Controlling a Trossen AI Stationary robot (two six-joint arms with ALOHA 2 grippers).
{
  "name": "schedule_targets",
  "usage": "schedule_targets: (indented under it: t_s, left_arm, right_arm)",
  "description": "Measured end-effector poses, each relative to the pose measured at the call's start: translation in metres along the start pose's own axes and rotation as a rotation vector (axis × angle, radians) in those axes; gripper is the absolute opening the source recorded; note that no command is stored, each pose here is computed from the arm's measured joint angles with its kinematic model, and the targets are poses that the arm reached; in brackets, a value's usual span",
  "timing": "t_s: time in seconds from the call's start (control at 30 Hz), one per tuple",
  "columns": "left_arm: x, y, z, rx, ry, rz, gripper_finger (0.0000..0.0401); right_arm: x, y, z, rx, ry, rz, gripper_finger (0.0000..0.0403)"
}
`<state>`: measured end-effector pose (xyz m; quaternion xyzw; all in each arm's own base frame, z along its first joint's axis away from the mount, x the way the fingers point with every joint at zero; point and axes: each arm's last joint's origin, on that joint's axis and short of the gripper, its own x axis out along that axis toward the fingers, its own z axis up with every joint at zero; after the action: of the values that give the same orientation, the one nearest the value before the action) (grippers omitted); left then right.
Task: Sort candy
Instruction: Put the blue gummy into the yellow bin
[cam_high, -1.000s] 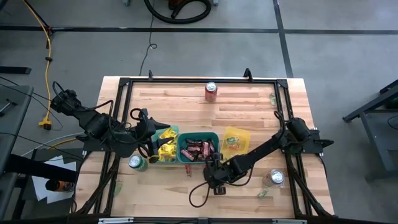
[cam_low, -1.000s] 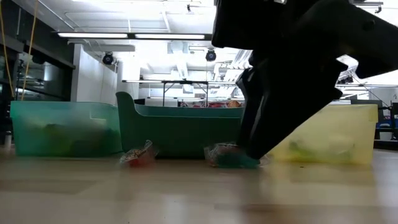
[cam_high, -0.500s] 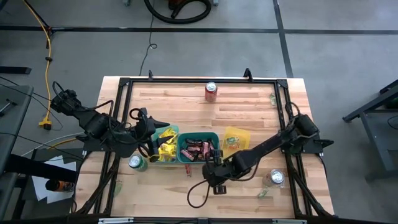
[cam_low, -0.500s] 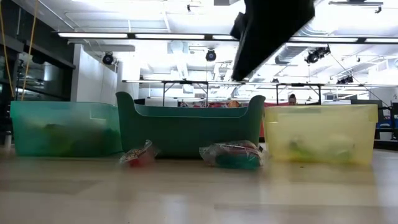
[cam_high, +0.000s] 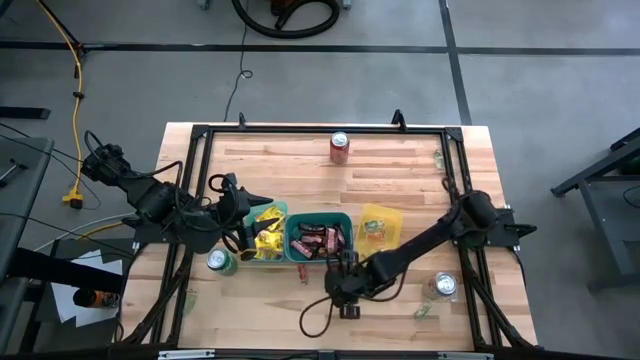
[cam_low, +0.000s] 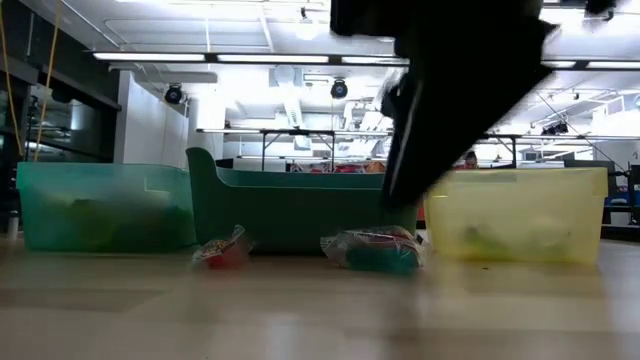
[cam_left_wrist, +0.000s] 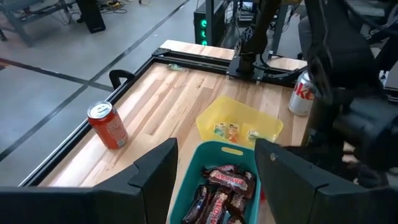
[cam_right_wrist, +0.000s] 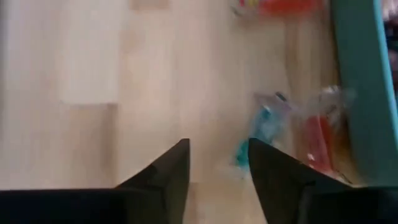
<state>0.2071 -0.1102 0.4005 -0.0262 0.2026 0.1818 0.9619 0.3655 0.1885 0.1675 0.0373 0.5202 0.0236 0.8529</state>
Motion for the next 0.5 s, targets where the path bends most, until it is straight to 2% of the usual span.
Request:
schedule_targets:
  t_s: [0.13, 0.3, 0.4, 0.5]
  left_arm:
    - [0.000, 0.000, 0.000, 0.000, 0.001, -0.001, 0.0202]
    - [0.000, 0.000, 0.000, 0.000, 0.001, -0.001, 0.0202]
    - [0.000, 0.000, 0.000, 0.000, 0.001, -0.001, 0.0202]
    - [0.000, 0.000, 0.000, 0.000, 0.001, -0.001, 0.0202]
  right_arm:
    - [0.014, -0.002, -0.005, -0.001, 0.026, -0.032, 0.0189]
    - [0.026, -0.004, -0.010, 0.008, 0.031, -0.110, 0.0203]
    - [0.028, -0.003, -0.010, 0.005, 0.039, -0.103, 0.0196]
    - [0.027, -0.002, -0.011, 0.002, 0.047, -0.093, 0.0156]
